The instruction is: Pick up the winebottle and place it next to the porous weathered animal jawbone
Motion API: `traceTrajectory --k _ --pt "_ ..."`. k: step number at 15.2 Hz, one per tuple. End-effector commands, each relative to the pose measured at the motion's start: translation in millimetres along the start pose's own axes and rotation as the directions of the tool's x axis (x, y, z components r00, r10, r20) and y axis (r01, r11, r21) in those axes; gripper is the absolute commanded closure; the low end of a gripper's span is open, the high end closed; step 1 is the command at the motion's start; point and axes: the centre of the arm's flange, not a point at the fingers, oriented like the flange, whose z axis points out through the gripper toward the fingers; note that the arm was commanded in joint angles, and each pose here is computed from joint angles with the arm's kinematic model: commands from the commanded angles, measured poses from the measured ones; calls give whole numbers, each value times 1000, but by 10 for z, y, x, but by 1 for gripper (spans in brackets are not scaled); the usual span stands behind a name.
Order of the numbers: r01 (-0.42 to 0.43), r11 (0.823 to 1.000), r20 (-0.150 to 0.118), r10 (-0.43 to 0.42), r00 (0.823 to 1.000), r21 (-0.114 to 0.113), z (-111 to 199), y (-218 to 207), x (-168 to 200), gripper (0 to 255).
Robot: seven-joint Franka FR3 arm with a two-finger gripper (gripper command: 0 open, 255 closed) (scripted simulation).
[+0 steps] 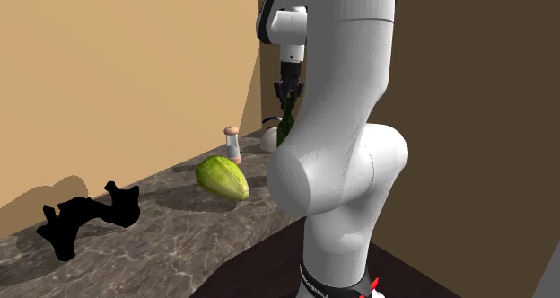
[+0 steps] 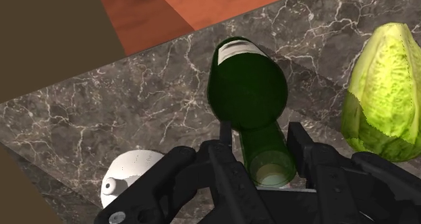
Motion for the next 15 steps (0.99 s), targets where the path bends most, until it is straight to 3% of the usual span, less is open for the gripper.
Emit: traceTrajectory --k 1,15 --pt "0 1000 0 0 1000 0 -107 -9 4 255" --pt "0 1000 0 0 1000 0 -844 -37 44 255"
